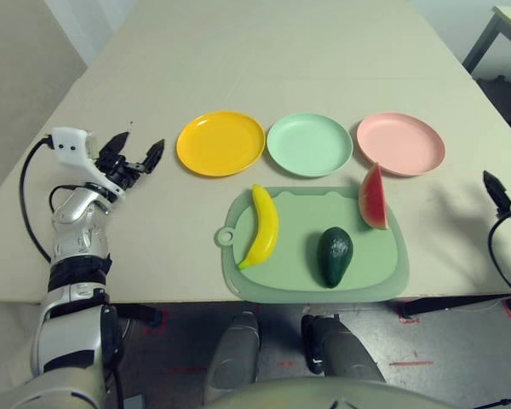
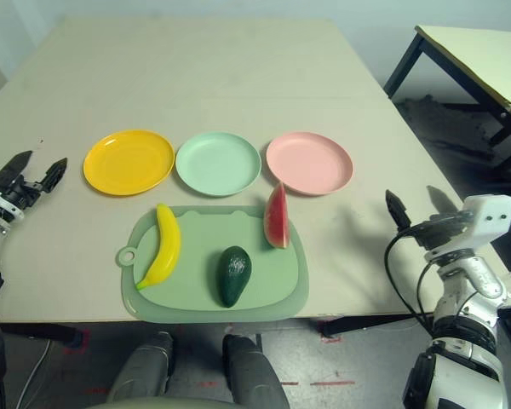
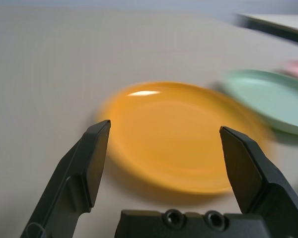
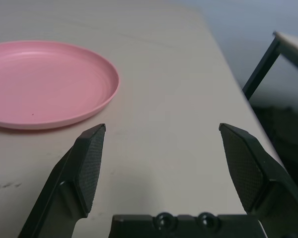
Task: Place the fruits into color-matched plates.
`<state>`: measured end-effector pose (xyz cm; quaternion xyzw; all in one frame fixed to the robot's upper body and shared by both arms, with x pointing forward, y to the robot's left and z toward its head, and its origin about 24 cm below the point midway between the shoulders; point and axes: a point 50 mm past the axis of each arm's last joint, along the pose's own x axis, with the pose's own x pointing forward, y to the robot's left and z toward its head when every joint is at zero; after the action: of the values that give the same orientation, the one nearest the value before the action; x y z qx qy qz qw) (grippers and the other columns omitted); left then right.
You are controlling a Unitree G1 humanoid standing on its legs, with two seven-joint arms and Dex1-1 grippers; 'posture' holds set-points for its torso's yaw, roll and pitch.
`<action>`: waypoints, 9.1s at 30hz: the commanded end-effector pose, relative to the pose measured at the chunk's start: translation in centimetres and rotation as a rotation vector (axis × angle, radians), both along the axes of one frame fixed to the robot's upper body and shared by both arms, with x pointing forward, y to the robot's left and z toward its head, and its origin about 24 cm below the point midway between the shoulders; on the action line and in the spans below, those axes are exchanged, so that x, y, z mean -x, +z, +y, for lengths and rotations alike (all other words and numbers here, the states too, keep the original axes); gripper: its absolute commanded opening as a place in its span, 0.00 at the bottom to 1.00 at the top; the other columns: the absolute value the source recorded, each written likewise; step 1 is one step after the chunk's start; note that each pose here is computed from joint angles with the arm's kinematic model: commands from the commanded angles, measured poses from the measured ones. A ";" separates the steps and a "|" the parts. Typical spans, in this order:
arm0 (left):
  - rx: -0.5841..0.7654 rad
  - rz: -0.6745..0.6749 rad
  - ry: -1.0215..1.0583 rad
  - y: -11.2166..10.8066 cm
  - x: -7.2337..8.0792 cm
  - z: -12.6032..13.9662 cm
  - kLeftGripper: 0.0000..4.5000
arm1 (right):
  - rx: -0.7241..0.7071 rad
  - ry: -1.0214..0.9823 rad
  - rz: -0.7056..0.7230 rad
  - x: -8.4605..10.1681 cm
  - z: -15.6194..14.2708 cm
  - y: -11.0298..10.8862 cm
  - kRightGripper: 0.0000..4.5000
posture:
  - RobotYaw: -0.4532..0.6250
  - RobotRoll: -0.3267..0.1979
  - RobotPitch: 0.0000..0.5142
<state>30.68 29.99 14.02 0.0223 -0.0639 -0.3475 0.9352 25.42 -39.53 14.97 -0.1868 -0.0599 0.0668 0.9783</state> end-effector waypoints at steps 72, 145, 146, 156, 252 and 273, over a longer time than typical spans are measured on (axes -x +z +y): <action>-0.219 -0.067 -0.557 1.4 3.2 -6.1 1.00 | 1.717 1.546 0.430 -8.2 23.1 3.2 0.46 | 0.51 0.62 0.39; -0.253 -0.006 -0.600 2.8 3.4 -6.8 1.00 | 1.678 1.185 0.366 -10.3 24.2 12.2 0.99 | 0.47 0.62 0.35; -0.262 -0.006 -0.639 2.8 3.8 -6.8 1.00 | 1.687 1.235 0.323 -9.5 24.7 12.2 0.99 | 0.46 0.62 0.35; -0.298 -0.005 -0.737 2.9 4.3 -7.3 1.00 | 1.652 1.513 0.230 -2.2 27.9 10.5 0.99 | 0.46 0.62 0.36; -0.318 -0.014 -0.726 2.5 3.7 -7.8 1.00 | 1.546 1.463 0.571 -3.6 29.3 4.1 0.55 | 0.44 0.62 0.39; -0.331 0.012 -0.770 2.5 4.0 -7.6 1.00 | 1.530 1.557 0.376 -0.9 30.8 7.2 0.98 | 0.44 0.62 0.39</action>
<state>27.01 22.53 16.62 0.1411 -0.0150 -0.6683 0.7303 26.81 -9.08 22.05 -0.6443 0.0583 0.7043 0.2923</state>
